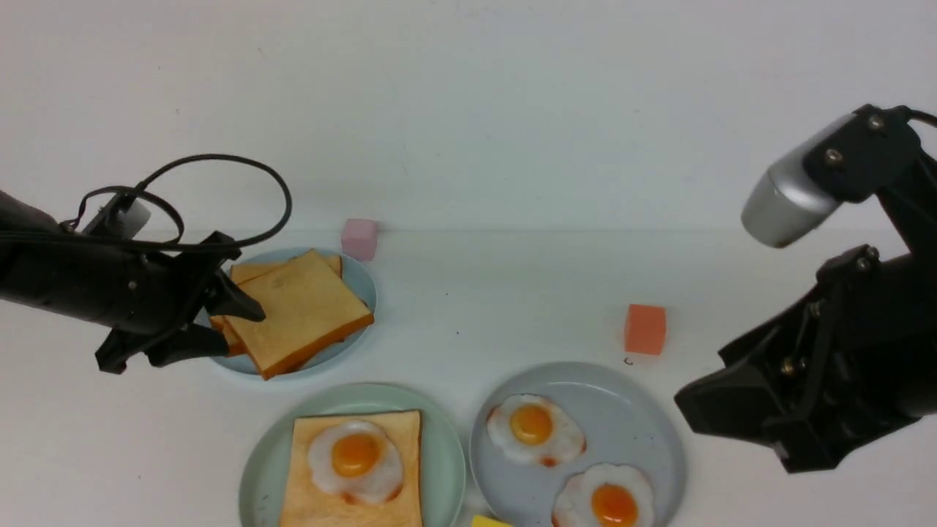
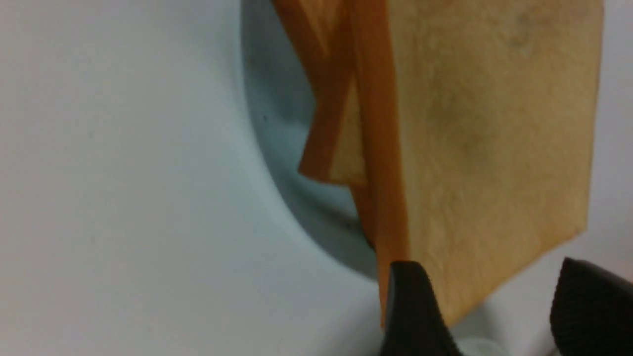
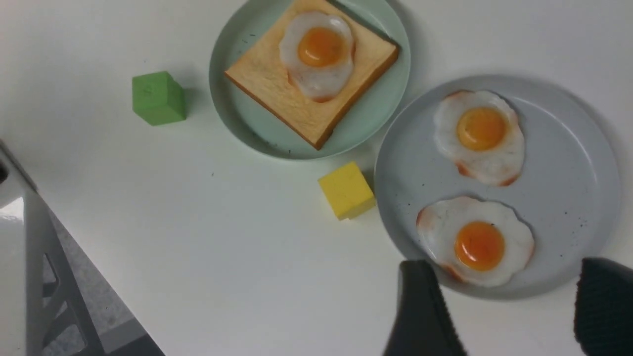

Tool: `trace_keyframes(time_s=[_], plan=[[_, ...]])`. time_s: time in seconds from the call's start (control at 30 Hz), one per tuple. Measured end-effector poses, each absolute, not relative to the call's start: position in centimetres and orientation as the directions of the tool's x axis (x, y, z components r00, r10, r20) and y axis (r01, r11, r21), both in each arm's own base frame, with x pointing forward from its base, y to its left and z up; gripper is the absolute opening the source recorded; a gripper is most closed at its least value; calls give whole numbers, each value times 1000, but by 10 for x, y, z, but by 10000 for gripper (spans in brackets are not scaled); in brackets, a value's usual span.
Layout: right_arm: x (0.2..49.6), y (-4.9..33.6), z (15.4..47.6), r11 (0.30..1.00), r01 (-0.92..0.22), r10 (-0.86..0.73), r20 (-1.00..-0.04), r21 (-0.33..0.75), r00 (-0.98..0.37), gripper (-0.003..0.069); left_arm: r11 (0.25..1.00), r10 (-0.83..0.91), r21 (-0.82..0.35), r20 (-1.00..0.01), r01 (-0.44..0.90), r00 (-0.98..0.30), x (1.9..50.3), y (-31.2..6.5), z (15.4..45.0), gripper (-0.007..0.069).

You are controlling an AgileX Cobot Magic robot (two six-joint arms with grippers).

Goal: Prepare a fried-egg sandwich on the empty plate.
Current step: Use the left arm to grab a slice of bread

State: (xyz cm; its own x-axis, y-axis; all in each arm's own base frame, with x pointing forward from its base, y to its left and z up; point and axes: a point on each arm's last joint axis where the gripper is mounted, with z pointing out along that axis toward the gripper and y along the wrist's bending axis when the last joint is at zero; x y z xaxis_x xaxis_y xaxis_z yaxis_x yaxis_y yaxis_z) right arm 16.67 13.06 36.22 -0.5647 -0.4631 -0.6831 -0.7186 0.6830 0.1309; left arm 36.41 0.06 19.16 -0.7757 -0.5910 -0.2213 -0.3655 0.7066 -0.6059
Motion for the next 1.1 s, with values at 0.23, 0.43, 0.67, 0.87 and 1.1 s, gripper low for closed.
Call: trace_keyframes(time_s=[0.23,0.43,0.67,0.87,1.1], plan=[[168,131,364,686,-716,-449,-699,129,-557,427,675,-634,-626,-222,-390,-740,376,3,170,330],[168,132,364,686,-715,-445,-701,133,-557,427,683,-629,-641,-274,-349,-727,381,3,170,166],[167,133,364,683,-714,-432,-703,155,-565,427,690,-613,-645,-277,-330,-740,381,2,170,-13],[167,133,364,681,-715,-432,-701,158,-567,427,673,-632,-641,-242,-368,-736,379,2,169,-13],[167,133,364,681,-715,-433,-700,159,-568,427,706,-612,-605,-260,-368,-747,376,5,172,107]])
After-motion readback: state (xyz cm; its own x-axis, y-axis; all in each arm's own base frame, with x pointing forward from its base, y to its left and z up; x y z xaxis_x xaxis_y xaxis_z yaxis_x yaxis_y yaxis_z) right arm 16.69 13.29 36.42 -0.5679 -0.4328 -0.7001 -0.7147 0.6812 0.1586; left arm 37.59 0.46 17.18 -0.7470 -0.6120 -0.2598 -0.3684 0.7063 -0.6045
